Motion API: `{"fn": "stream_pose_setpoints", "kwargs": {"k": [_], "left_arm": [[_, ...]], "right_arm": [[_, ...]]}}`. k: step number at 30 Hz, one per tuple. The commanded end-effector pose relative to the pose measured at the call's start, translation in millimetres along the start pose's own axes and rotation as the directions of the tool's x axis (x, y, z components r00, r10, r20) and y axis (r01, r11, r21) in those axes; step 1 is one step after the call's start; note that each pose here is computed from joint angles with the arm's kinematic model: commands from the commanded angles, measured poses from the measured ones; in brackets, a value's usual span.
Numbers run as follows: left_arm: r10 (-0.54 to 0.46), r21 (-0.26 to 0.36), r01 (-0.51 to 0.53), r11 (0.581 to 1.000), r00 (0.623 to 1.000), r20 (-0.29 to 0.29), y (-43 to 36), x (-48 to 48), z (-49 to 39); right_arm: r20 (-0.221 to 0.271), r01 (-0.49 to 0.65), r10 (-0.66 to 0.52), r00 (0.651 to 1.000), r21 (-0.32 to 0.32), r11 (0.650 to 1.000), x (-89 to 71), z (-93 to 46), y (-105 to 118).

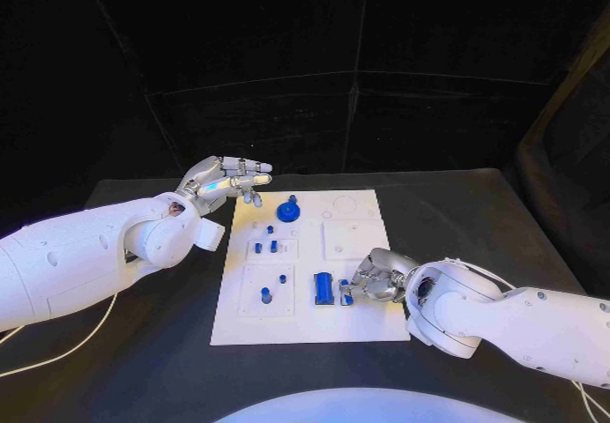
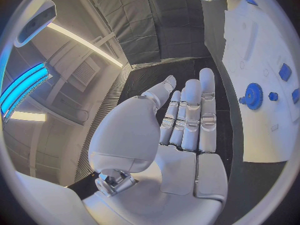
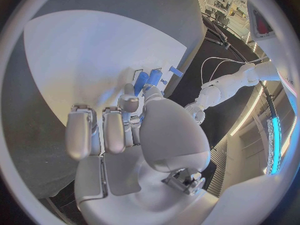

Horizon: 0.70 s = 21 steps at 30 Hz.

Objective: Assemble the parts on the task board

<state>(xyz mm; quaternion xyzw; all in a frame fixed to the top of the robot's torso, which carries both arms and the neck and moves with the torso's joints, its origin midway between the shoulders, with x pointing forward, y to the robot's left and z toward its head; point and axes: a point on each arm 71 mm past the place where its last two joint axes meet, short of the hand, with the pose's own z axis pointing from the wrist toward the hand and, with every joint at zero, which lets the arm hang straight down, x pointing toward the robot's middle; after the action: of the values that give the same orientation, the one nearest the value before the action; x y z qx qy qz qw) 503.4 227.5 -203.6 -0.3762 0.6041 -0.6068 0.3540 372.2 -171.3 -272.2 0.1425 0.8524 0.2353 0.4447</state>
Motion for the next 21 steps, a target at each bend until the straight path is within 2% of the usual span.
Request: {"fn": "stream_pose_setpoints", "kwargs": {"k": [1, 15, 21], "left_arm": [[-0.008, 0.004, 0.008, 1.000, 1.000, -0.011, -1.3, 1.1, 0.2], [-0.007, 0.003, 0.007, 1.000, 1.000, -0.009, -1.2, 0.7, 0.2], [-0.007, 0.003, 0.007, 1.000, 1.000, -0.009, -1.2, 0.6, 0.2]], "right_arm": [[-0.015, 0.031, -0.031, 0.999, 0.003, 1.000, 1.6, 0.0, 0.2], [0.017, 0.026, -0.027, 1.000, 0.005, 1.000, -2.0, 1.0, -2.9], [-0.004, 0.038, -0.039, 0.999, -0.030, 0.999, -1.3, -1.9, -1.6]]}}
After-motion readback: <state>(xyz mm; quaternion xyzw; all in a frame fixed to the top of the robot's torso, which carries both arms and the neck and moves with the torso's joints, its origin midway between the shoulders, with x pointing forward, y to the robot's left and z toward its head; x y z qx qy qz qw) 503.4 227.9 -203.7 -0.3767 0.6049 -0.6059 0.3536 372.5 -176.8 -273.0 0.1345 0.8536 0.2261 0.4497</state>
